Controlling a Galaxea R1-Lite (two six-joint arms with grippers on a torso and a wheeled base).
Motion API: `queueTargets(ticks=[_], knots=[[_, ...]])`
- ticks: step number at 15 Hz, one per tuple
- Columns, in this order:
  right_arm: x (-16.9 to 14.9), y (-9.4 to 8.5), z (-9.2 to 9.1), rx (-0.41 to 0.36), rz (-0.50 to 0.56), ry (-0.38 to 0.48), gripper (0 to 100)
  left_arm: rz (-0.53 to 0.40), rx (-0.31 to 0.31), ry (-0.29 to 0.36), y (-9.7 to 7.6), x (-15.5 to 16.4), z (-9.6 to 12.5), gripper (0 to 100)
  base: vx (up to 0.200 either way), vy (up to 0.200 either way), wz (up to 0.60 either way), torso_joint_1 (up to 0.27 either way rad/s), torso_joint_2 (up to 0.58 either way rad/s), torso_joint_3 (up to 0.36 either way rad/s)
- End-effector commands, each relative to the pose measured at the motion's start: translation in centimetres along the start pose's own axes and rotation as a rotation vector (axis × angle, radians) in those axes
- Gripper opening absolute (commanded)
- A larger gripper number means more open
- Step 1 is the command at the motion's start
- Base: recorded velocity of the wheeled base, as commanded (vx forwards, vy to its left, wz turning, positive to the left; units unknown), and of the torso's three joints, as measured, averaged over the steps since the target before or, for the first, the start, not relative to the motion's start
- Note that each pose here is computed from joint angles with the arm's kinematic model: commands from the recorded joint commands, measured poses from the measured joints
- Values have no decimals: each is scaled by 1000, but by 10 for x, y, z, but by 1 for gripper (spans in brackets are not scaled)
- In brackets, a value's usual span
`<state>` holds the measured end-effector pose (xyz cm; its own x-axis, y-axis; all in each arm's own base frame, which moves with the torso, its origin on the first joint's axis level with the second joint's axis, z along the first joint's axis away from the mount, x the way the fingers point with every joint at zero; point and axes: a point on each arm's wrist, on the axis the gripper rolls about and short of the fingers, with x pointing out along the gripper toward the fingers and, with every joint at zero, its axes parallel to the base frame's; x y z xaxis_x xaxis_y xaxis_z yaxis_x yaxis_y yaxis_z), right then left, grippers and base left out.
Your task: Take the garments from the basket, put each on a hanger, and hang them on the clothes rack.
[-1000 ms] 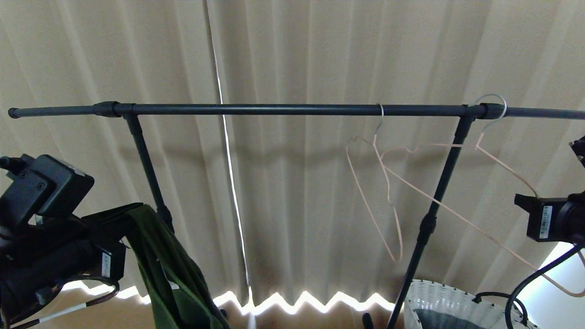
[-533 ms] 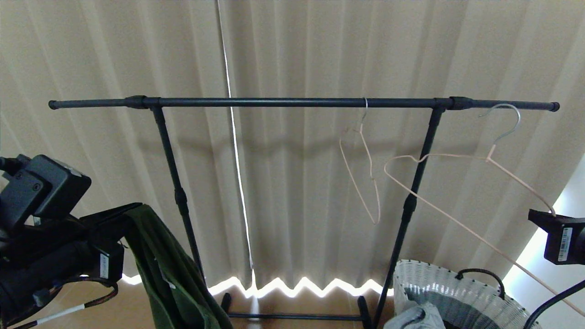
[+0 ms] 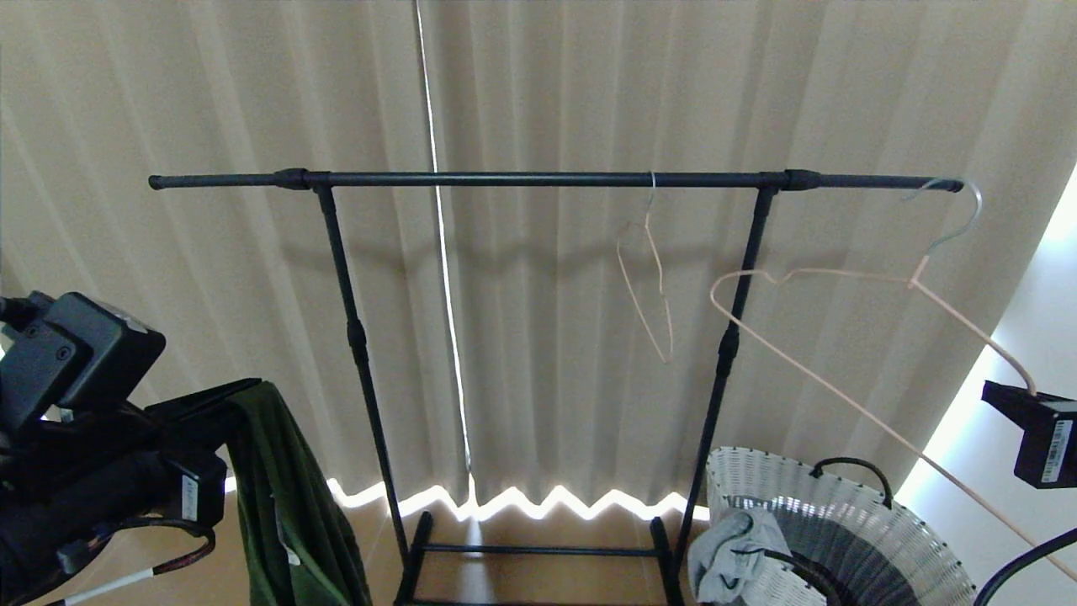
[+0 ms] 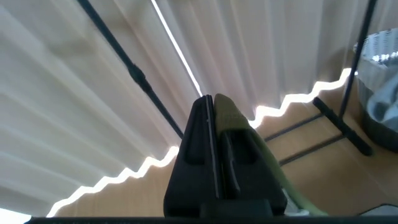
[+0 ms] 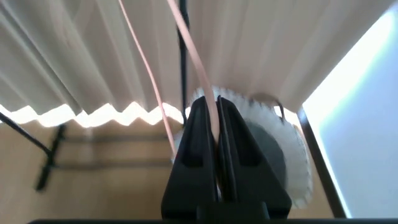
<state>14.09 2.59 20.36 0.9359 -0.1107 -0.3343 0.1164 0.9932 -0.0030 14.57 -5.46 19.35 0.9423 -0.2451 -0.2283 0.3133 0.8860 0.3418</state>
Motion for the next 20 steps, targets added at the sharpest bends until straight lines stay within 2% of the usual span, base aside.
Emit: queueTargets(ticks=[1, 2, 6, 10, 13, 17, 20], knots=[[1, 1, 4, 13, 25, -39, 0, -2, 1, 5, 0, 1, -1, 0, 0, 0, 0, 0, 0, 0], [0, 2, 8, 27, 63, -76, 0, -2, 1, 7, -1, 1, -1, 0, 0, 0, 0, 0, 0, 0], [0, 5, 5, 30, 171, -87, 0, -3, 1, 8, -1, 1, -1, 0, 0, 0, 0, 0, 0, 0], [1, 8, -1, 19, 206, -75, 0, -1, -1, 4, 0, 1, 0, 0, 0, 0, 0, 0, 0, 0], [1, 7, -7, 12, 213, -57, 0, -2, -5, 5, 0, 0, -1, 0, 0, 200, 0, -1, 2, 1], [-3, 6, -16, 7, 247, -38, 0, -30, 3, 83, -7, 8, -17, 0, 0, 150, 0, 7, 7, 4], [-2, 7, -18, 0, 282, -22, 0, -33, 19, 82, -8, 6, -18, 0, 0, 0, 0, 0, 0, 0]])
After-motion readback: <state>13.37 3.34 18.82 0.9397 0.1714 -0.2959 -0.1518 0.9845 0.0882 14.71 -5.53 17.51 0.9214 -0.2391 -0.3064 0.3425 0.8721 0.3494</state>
